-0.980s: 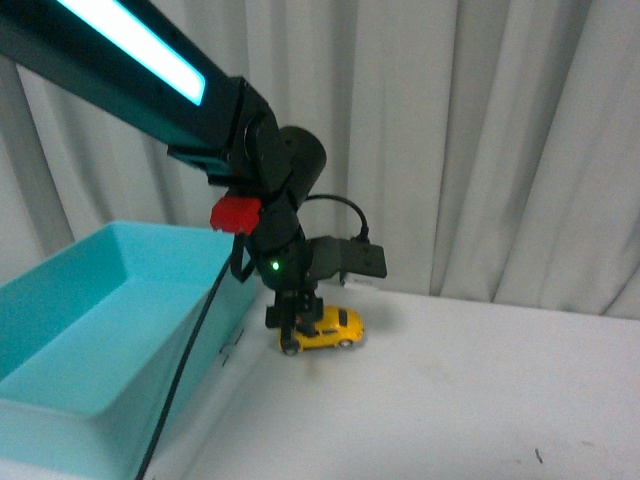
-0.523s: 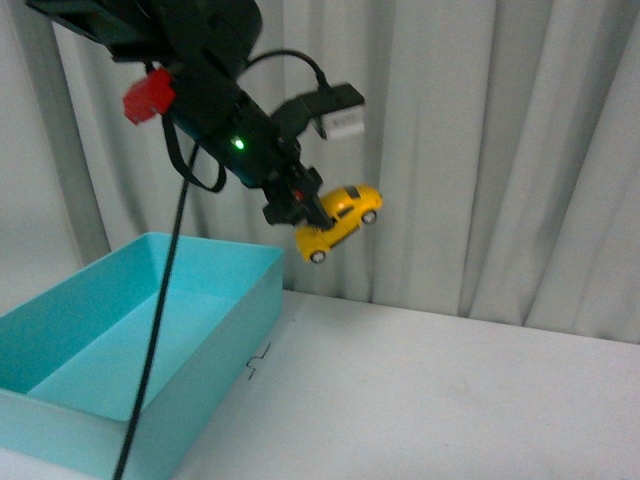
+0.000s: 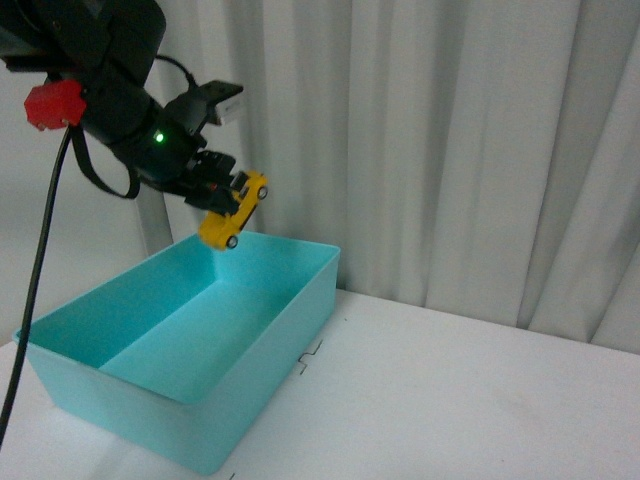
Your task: Wind up and store yellow beetle toy
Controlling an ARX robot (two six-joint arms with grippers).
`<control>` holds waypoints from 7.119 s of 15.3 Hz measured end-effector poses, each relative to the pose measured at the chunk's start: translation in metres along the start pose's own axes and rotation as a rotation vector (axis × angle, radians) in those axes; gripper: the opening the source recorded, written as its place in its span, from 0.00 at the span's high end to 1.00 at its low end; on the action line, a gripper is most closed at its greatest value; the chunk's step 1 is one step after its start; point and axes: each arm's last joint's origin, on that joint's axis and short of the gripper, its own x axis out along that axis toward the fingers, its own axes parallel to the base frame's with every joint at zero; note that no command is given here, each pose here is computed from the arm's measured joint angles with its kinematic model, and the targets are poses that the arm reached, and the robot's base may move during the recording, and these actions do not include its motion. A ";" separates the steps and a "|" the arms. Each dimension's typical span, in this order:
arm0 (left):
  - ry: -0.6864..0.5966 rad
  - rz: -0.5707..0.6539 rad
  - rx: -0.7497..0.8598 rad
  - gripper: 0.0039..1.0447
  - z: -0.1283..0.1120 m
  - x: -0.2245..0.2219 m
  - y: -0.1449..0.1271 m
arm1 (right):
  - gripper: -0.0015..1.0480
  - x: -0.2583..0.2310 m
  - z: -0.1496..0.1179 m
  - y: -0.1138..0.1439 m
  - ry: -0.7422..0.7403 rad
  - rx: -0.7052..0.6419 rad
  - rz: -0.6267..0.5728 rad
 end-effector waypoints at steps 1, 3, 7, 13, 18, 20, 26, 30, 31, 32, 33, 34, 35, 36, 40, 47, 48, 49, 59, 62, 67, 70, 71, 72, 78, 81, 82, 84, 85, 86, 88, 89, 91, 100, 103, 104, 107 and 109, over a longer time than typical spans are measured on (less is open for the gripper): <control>0.046 0.018 -0.047 0.69 -0.012 0.007 0.001 | 0.06 0.000 0.000 0.000 0.000 0.000 0.000; 0.136 0.079 -0.104 0.69 -0.032 0.030 0.000 | 0.06 0.000 0.000 0.000 0.000 0.000 0.000; 0.204 0.100 -0.120 0.69 -0.050 0.048 -0.005 | 0.06 0.000 0.000 0.000 -0.001 0.000 0.000; 0.235 0.124 -0.132 0.69 -0.060 0.062 -0.005 | 0.06 0.000 0.000 0.000 0.000 0.000 0.000; 0.314 0.140 -0.195 0.46 -0.084 0.092 -0.011 | 0.06 0.000 0.000 0.000 0.000 0.000 0.000; 0.153 0.100 -0.205 0.07 -0.067 0.072 -0.009 | 0.06 0.000 0.000 0.000 0.000 0.000 0.000; -0.144 0.072 -0.180 0.06 -0.038 -0.019 -0.018 | 0.06 0.000 0.000 0.000 0.000 0.000 0.000; -0.669 0.083 -0.187 0.35 -0.055 -0.091 -0.064 | 0.06 0.000 0.000 0.000 -0.001 0.000 0.000; -0.740 0.072 -0.187 0.45 -0.067 -0.111 -0.077 | 0.06 0.000 0.000 0.000 0.000 0.000 0.000; -0.798 0.088 -0.191 0.61 -0.082 -0.128 -0.084 | 0.06 0.000 0.000 0.000 -0.001 0.000 0.000; -0.758 0.092 -0.213 0.78 -0.107 -0.126 -0.091 | 0.06 0.000 0.000 0.000 -0.001 0.000 0.000; -0.712 0.080 -0.218 0.94 -0.128 -0.122 -0.100 | 0.06 0.000 0.000 0.000 0.000 0.000 0.000; -0.733 0.081 -0.219 0.99 -0.136 -0.128 -0.112 | 0.06 0.000 0.000 0.000 0.000 0.000 0.000; -0.758 0.067 -0.211 0.99 -0.141 -0.134 -0.116 | 0.06 0.000 0.000 0.000 0.000 0.000 0.001; -0.741 0.085 -0.219 0.99 -0.174 -0.141 -0.122 | 0.06 0.000 0.000 0.000 0.000 0.000 0.000; -0.740 0.085 -0.219 0.99 -0.196 -0.150 -0.127 | 0.06 0.000 0.000 0.000 0.000 0.000 0.000; -0.771 0.088 -0.218 0.99 -0.200 -0.151 -0.128 | 0.06 0.000 0.000 0.000 0.000 0.000 0.000; -0.738 0.084 -0.219 0.99 -0.206 -0.148 -0.130 | 0.06 0.000 0.000 0.000 0.000 0.000 0.000; -0.756 0.087 -0.219 0.99 -0.217 -0.165 -0.132 | 0.06 0.000 0.000 0.000 -0.001 0.000 0.000; -0.755 0.086 -0.219 0.99 -0.219 -0.167 -0.133 | 0.06 0.000 0.000 0.000 -0.001 0.000 0.000; -0.743 0.084 -0.219 0.99 -0.230 -0.174 -0.135 | 0.06 0.000 0.000 0.000 0.000 0.000 0.000; -0.749 0.084 -0.218 0.99 -0.230 -0.174 -0.135 | 0.06 0.000 0.000 0.000 -0.001 0.000 0.000; -0.749 0.083 -0.220 0.92 -0.230 -0.174 -0.135 | 0.06 0.000 0.000 0.000 0.000 0.000 0.000; -0.749 0.083 -0.220 0.80 -0.230 -0.174 -0.135 | 0.06 0.000 0.000 0.000 -0.001 0.000 0.000; -0.748 0.083 -0.220 0.11 -0.230 -0.174 -0.135 | 0.06 0.000 0.000 0.000 0.000 0.000 0.000; -0.749 0.083 -0.220 0.06 -0.230 -0.174 -0.135 | 0.06 0.000 0.000 0.000 -0.001 0.000 0.000; -0.749 0.083 -0.220 0.06 -0.230 -0.174 -0.135 | 0.06 0.000 0.000 0.000 0.000 0.000 0.000; -0.748 0.083 -0.220 0.06 -0.230 -0.174 -0.135 | 0.06 0.000 0.000 0.000 0.000 0.000 0.000; -0.748 0.083 -0.220 0.06 -0.230 -0.174 -0.135 | 0.06 0.000 0.000 0.000 0.000 0.000 0.000; -0.748 0.084 -0.220 0.06 -0.230 -0.174 -0.135 | 0.06 0.000 0.000 0.000 0.000 0.000 0.000; -0.748 0.083 -0.220 0.06 -0.230 -0.174 -0.135 | 0.06 0.000 0.000 0.000 0.002 0.000 0.000; -0.749 0.084 -0.220 0.06 -0.230 -0.174 -0.135 | 0.06 0.000 0.000 0.000 -0.002 0.000 0.000; -0.749 0.083 -0.220 0.06 -0.230 -0.174 -0.135 | 0.06 0.000 0.000 0.000 0.000 0.000 0.000; -0.749 0.083 -0.220 0.06 -0.230 -0.174 -0.135 | 0.06 0.000 0.000 0.000 -0.001 0.000 0.000; -0.752 0.084 -0.220 0.06 -0.229 -0.174 -0.135 | 0.06 0.000 0.000 0.000 -0.003 0.000 0.000; -0.751 0.084 -0.220 0.06 -0.230 -0.174 -0.135 | 0.06 0.000 0.000 0.000 -0.003 0.000 -0.001; -0.749 0.083 -0.221 0.06 -0.230 -0.174 -0.135 | 0.06 0.000 0.000 0.000 -0.001 0.000 0.000; -0.748 0.083 -0.220 0.06 -0.230 -0.174 -0.135 | 0.06 0.000 0.000 0.000 0.000 0.000 0.000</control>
